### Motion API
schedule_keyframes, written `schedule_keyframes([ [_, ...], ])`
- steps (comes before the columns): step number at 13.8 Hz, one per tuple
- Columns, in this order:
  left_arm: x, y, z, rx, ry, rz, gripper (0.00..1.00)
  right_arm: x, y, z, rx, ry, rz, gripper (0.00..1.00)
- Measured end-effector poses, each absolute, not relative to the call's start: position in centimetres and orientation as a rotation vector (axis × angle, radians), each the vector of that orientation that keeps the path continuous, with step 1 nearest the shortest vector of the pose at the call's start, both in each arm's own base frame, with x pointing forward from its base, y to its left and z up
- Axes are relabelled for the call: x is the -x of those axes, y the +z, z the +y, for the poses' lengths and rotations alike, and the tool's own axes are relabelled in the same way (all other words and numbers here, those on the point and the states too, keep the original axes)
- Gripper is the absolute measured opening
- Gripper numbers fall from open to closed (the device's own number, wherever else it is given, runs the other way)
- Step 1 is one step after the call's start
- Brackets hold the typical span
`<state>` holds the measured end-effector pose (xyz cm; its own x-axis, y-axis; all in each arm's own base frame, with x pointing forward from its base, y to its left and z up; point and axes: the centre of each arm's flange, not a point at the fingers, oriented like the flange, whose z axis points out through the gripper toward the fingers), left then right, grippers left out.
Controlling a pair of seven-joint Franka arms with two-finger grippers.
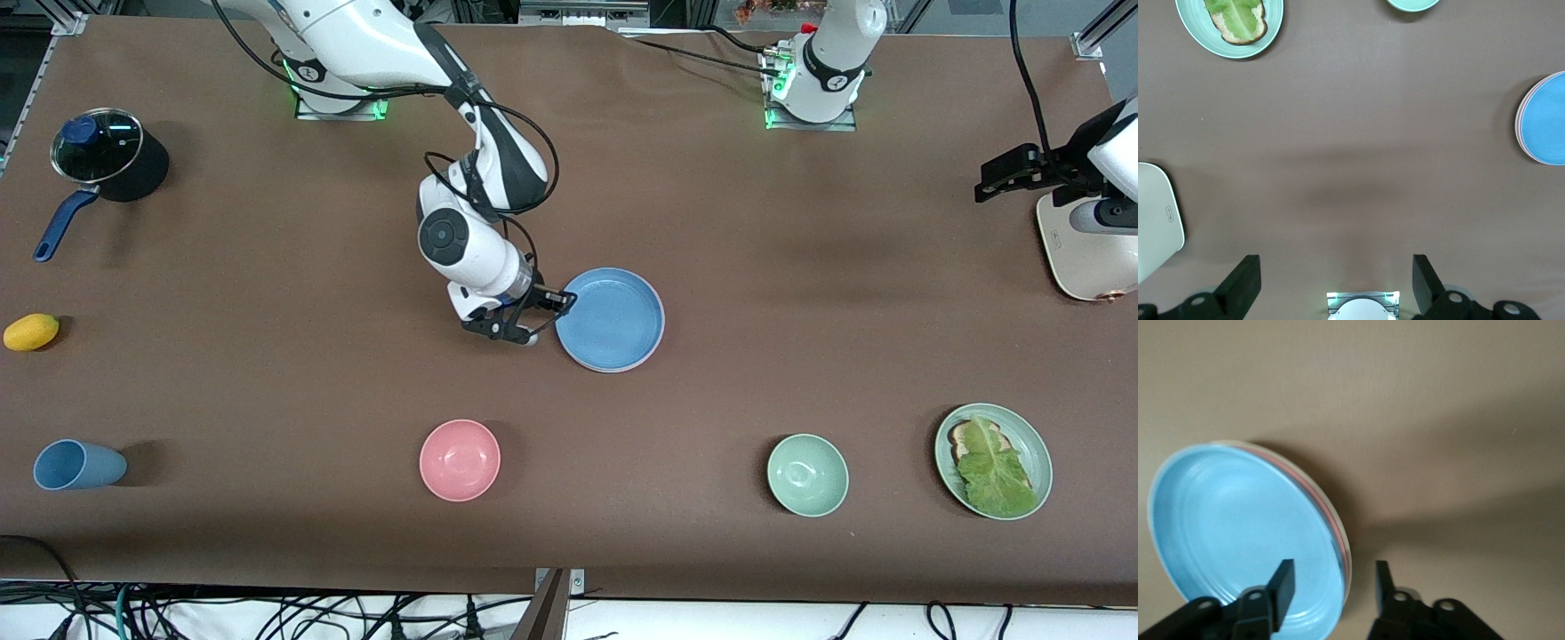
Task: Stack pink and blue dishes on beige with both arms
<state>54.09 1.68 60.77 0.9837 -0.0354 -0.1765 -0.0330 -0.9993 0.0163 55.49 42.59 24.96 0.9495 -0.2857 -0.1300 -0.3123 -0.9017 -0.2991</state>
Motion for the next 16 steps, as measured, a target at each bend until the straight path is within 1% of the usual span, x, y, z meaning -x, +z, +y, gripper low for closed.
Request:
schedule_keyframes([
  [1, -54.1, 60.8, 1.6, -3.115, -0.277, -0.065, 1.00, -56.6, 26.7, 41.1, 2.790, 0.093, 0.445, 0.72],
  [3, -54.1, 60.9, 1.2, -3.112, -0.274, -0.114, 1.00, -58.9, 31.1, 36.8, 2.847, 0.058, 0.406, 0.96],
  [4, -54.1, 61.1, 1.2, -3.112, -0.266, -0.127, 1.00, -59.7, 33.5, 34.3, 2.884, 0.053, 0.388, 1.00],
  [6, -54.2, 61.6, 1.2, -3.114, -0.248, -0.130, 1.00, -61.1, 38.3, 28.2, 2.967, 0.050, 0.324, 1.00],
  [7, -54.2, 61.7, 1.2, -3.115, -0.245, -0.131, 1.00, -61.5, 40.2, 24.9, 2.994, 0.073, 0.282, 1.00],
  [9, -54.2, 61.7, 1.2, -3.115, -0.244, -0.131, 1.00, -61.7, 42.9, 17.9, 3.036, 0.169, 0.273, 1.00],
  [11, -54.2, 61.7, 1.2, -3.115, -0.244, -0.132, 1.00, -61.8, 46.0, 12.2, 3.066, 0.219, 0.234, 1.00],
  [16, -54.3, 61.8, 1.2, -3.115, -0.243, -0.132, 1.00, -60.9, 55.5, 6.6, 3.106, 0.315, 0.162, 1.00],
])
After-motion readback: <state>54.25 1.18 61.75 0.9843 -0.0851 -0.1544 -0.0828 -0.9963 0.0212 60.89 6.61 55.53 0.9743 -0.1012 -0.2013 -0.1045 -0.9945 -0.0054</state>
